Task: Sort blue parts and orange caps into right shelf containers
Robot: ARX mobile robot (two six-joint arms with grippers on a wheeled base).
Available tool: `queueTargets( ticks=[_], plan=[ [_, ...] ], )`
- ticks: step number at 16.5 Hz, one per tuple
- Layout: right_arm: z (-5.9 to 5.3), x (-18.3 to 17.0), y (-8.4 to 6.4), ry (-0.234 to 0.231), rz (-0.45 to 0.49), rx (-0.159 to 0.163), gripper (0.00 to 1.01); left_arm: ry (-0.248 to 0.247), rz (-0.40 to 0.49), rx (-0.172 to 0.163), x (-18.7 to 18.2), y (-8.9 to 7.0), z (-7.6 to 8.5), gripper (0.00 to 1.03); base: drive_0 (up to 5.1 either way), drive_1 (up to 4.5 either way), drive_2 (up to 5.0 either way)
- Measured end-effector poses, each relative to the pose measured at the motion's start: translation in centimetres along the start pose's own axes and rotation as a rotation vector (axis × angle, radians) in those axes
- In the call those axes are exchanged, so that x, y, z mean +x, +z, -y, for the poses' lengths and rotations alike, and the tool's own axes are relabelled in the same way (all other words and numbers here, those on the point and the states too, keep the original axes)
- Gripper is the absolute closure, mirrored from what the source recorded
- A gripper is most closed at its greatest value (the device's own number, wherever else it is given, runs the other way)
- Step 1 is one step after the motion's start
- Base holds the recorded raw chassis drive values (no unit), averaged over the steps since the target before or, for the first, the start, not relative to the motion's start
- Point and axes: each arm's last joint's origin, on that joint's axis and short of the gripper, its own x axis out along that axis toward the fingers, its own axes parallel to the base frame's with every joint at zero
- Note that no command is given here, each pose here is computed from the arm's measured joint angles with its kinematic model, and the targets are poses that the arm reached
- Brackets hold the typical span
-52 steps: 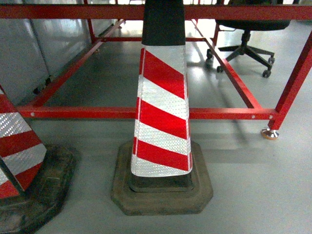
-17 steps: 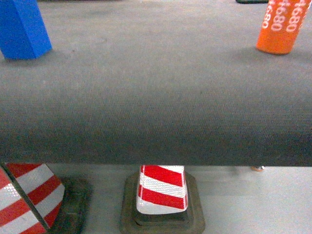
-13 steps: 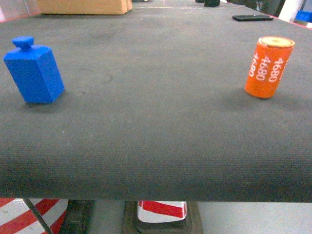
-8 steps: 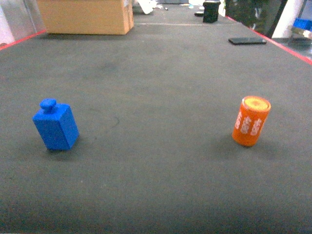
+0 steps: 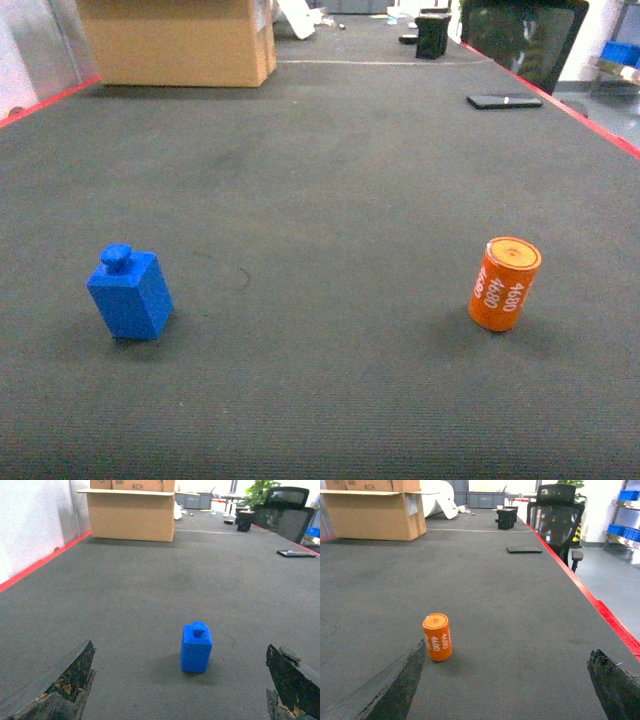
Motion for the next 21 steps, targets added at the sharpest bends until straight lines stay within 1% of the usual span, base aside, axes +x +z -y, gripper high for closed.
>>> queueTargets(
  ticks=[21],
  plan=[
    [0.00,0.00,0.00,0.000,0.000,0.000,0.03,0.000,0.000,0.000,0.00,0.00,0.00,0.05,0.0,0.00,0.0]
  ],
)
